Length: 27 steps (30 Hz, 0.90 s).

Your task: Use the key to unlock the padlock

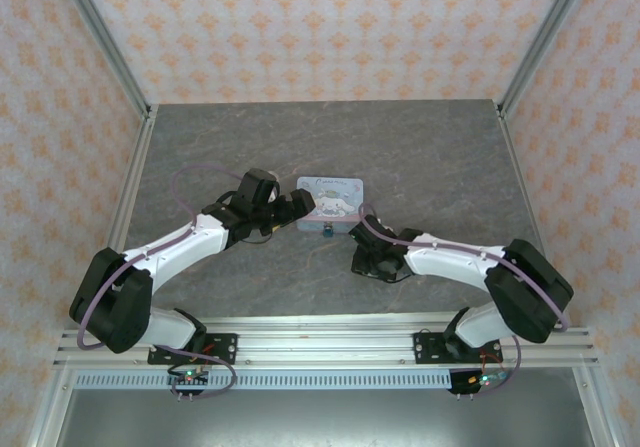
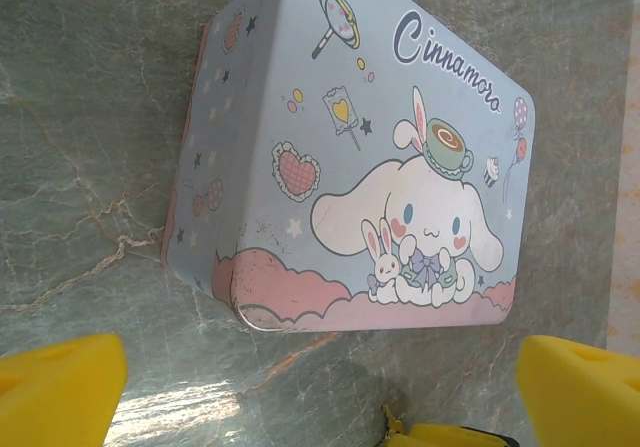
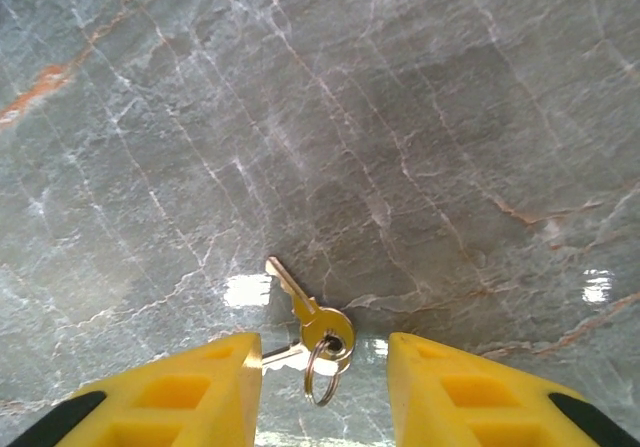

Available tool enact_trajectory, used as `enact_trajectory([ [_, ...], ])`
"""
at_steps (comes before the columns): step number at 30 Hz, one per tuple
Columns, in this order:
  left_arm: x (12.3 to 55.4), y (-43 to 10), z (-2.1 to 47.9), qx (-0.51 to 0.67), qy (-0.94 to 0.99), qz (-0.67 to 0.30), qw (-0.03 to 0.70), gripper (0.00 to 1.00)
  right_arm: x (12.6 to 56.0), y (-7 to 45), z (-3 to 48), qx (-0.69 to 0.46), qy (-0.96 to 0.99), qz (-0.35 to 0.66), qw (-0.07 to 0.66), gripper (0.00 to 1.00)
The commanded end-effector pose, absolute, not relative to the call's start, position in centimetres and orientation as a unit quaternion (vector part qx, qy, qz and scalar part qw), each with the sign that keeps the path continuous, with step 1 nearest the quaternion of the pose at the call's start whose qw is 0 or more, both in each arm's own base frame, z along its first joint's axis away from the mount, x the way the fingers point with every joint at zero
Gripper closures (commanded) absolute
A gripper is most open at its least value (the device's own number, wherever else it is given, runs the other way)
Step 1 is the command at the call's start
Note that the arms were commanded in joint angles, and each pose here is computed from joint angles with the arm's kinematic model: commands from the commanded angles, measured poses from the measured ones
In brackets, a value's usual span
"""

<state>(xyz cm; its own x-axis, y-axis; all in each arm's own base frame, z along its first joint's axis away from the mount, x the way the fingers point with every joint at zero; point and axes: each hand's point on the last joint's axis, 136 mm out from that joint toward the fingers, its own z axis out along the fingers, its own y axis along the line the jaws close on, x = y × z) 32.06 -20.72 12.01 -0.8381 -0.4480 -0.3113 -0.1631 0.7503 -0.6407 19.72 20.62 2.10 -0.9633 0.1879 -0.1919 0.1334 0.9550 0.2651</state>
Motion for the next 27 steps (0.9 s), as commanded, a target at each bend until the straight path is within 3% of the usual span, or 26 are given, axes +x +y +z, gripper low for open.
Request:
enact_trajectory([
  [1, 31.9, -20.7, 12.6, -0.166, 0.904, -0.314, 0.24, 0.0, 20.3, 20.2, 2.1, 0.083, 0.985, 0.099, 0.113, 0.63],
  [13, 32.0, -20.8, 12.2, -0.165, 0.905, -0.313, 0.238, 0.0, 19.9, 21.1, 1.2, 0.055, 0.992, 0.06, 0.101, 0.77],
  [21, 32.1, -21.0, 12.0, -0.165, 0.905, -0.315, 0.235, 0.0, 19.8, 21.8, 0.2, 0.06, 0.992, 0.058, 0.093, 0.81],
  [27, 32.2, -21.1, 12.1, -0.163, 0.904, -0.316, 0.235, 0.0, 19.2, 21.3, -0.4, 0.075, 0.991, 0.068, 0.091, 0.93],
])
